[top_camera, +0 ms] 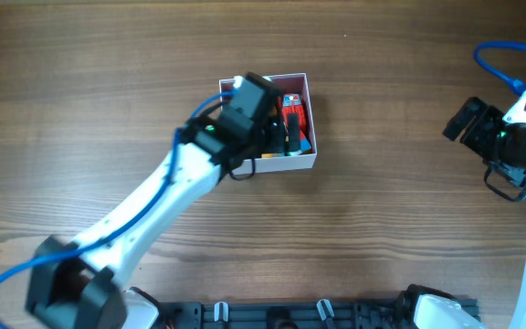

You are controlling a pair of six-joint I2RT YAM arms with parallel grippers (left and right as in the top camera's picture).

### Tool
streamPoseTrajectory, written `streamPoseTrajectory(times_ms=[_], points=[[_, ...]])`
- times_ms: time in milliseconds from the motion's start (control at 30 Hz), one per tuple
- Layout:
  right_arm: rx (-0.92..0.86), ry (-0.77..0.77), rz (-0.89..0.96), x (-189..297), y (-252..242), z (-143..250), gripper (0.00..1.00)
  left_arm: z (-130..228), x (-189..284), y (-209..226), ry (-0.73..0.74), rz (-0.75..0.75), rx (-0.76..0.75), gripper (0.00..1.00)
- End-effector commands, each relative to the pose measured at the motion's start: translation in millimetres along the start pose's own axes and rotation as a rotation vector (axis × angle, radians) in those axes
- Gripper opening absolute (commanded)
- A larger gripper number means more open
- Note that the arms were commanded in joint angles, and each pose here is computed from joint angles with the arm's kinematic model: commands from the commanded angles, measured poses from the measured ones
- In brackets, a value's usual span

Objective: Pack container

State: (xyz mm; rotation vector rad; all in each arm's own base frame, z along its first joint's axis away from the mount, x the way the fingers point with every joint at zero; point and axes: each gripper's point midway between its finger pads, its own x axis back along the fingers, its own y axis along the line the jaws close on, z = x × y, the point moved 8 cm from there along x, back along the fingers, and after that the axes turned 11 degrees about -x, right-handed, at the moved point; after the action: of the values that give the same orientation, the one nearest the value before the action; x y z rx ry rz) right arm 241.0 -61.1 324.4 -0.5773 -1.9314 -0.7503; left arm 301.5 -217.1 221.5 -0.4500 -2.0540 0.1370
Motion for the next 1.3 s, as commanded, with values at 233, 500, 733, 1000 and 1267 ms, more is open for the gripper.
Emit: streamPoseTrajectory(times_ms=[233,500,733,1000,1267], points=[[0.047,-0.017,-0.029,-2.0,3.6,-4.3,1.0,-11.9,65.4,78.4,-0.052,-0.215,0.069,1.0],[0.144,-0.021,-0.213,-2.6,25.5,-11.3,0.99,-4.8,109.1,171.5,-0.061,-0.393,0.342,1.0],[0.146,-0.046,-0.236,-11.2,32.7,-21.9,1.0,3.3,128.2,219.0,-0.079,-0.478,0.492,1.0],[0.143,-0.036,-0.237,-11.7,32.5,-20.8,1.0,5.6,133.2,229.4,-0.087,-0.496,0.525,1.0],[0.143,-0.036,-0.237,-11.7,32.5,-20.8,1.0,5.6,133.2,229.4,-0.087,-0.496,0.526,1.0]])
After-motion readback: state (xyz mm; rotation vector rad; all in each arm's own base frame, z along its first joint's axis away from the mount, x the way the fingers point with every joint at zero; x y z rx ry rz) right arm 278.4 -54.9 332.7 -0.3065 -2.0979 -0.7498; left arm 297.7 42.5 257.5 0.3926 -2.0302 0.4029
